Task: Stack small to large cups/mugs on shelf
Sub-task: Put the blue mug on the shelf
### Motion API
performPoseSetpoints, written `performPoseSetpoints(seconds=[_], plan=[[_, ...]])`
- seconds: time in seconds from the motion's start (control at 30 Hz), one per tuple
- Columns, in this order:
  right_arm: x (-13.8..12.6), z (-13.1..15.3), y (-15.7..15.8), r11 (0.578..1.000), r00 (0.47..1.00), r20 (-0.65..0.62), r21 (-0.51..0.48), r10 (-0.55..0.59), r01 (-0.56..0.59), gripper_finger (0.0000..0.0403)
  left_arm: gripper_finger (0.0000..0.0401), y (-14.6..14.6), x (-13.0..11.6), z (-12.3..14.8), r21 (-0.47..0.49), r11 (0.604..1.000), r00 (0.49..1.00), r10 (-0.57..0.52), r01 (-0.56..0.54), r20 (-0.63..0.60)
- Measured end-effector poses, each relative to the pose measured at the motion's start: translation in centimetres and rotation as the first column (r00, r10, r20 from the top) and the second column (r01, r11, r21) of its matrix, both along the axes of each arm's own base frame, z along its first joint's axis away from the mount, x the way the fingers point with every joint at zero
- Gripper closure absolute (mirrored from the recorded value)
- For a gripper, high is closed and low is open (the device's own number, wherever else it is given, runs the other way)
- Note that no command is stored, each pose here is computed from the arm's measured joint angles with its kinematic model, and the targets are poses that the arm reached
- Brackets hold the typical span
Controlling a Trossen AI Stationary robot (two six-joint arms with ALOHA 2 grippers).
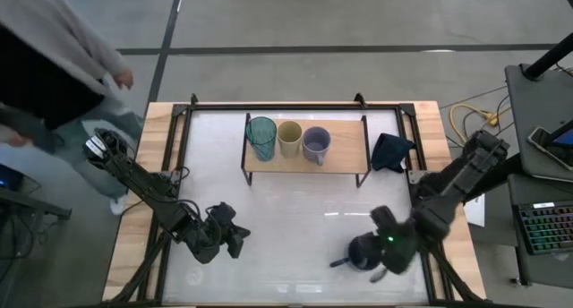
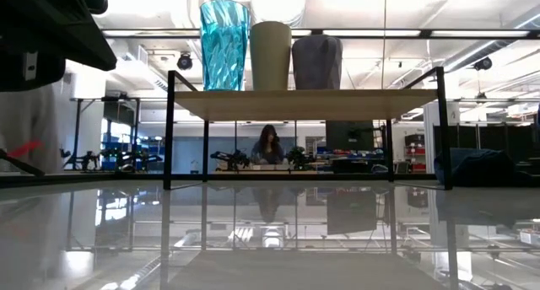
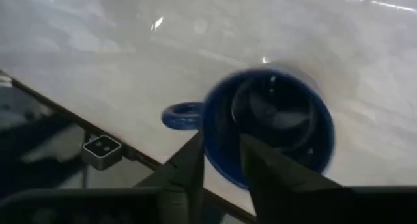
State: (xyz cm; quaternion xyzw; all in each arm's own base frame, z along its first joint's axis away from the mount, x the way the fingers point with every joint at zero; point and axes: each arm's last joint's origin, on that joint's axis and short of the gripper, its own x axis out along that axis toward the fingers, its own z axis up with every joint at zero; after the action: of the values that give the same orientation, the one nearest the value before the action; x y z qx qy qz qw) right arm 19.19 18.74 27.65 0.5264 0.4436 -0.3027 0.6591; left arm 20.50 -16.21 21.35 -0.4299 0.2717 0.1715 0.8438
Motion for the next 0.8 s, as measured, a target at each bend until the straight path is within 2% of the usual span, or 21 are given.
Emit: performPoseSetpoints(seconds=[0.13, 0.3, 0.57, 0.8], plan=[[-1.9, -0.1, 1.2, 0.995, 0.995, 0.002, 0.011, -0.103, 0.103, 0.0269, 0.0401, 0.0, 0.0, 0.0, 0.021, 1.000, 1.000, -0.016, 0.016, -0.001], [-2.2, -1.0, 2.1, 0.996, 0.993, -0.080, 0.025, -0.085, 0.087, 0.0243, 0.0401, 0.0, 0.0, 0.0, 0.040, 0.999, 0.999, -0.031, 0.032, -0.004], [-1.9, -3.2, 3.1, 0.998, 0.967, -0.247, 0.018, -0.058, 0.064, 0.0249, 0.0401, -0.1, 0.1, 0.1, 0.023, 0.999, 0.999, -0.033, 0.032, 0.005], [-1.6, -4.1, 3.5, 0.998, 0.958, -0.280, 0.000, -0.064, 0.066, 0.0254, 0.0401, -0.1, 0.1, 0.1, 0.018, 0.999, 0.999, -0.033, 0.033, 0.011]])
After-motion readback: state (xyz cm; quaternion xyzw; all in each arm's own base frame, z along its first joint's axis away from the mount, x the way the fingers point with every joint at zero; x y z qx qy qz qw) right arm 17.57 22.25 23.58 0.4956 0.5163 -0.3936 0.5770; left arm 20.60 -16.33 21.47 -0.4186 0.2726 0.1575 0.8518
